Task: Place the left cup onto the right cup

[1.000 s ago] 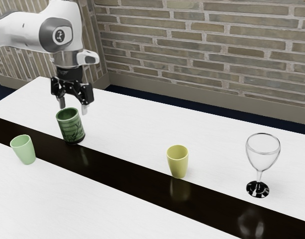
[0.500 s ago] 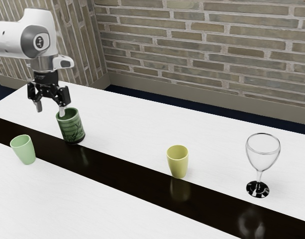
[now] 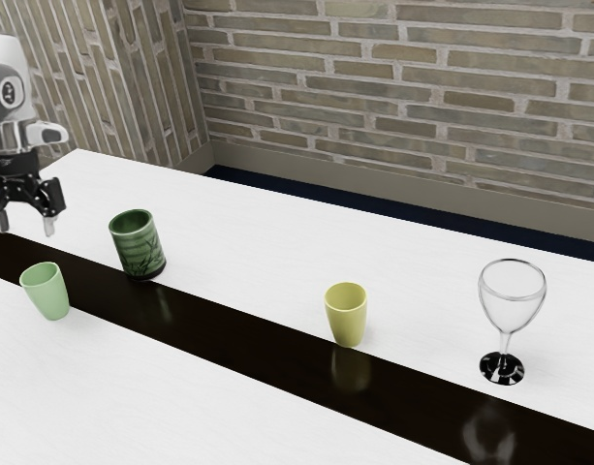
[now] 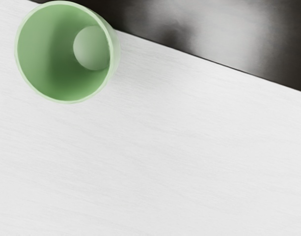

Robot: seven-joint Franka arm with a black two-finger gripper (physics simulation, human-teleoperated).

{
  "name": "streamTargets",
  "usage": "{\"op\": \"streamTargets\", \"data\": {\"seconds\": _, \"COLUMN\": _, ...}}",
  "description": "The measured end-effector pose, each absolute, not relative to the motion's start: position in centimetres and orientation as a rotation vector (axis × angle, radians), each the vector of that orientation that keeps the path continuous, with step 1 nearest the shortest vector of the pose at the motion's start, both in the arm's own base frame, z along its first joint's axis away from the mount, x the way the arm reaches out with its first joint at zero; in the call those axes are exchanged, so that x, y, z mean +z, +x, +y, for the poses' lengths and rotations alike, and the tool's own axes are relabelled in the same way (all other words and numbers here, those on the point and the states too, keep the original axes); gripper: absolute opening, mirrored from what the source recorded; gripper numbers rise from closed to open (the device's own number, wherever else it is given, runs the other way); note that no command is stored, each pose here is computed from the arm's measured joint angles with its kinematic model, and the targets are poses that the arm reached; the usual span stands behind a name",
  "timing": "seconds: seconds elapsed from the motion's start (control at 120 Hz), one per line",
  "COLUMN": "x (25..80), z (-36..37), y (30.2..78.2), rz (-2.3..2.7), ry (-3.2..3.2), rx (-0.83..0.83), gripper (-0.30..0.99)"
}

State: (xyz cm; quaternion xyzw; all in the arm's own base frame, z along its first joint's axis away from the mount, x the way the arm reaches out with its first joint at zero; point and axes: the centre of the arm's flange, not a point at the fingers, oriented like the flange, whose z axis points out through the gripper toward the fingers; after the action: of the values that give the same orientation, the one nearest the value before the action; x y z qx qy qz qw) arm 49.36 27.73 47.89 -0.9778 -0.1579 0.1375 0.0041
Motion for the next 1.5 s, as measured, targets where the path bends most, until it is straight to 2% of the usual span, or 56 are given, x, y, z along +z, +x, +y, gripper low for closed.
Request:
{"op": "streamTargets", "data": {"seconds": 0.233, "x": 46.4, "z": 32.1, "y": 46.5, "rz": -0.555, "ry": -3.069, "rx": 0.434, "gripper": 0.69}}
{"op": "streamTargets", "data": {"seconds": 0.517, "x": 44.7, "z": 32.0, "y": 49.0, "rz": -0.445, "ry": -3.051, "rx": 0.278, "gripper": 0.69}}
{"op": "streamTargets", "data": {"seconds": 1.025, "x": 37.9, "z": 31.7, "y": 51.5, "rz": -0.391, "ry": -3.023, "rx": 0.251, "gripper": 0.69}}
{"op": "streamTargets", "data": {"seconds": 1.208, "x": 34.3, "z": 31.3, "y": 50.3, "rz": -0.438, "ry": -3.063, "rx": 0.272, "gripper": 0.69}}
{"op": "streamTargets", "data": {"seconds": 1.5, "x": 32.0, "z": 31.1, "y": 50.3, "rz": -0.460, "ry": -3.075, "rx": 0.270, "gripper": 0.69}}
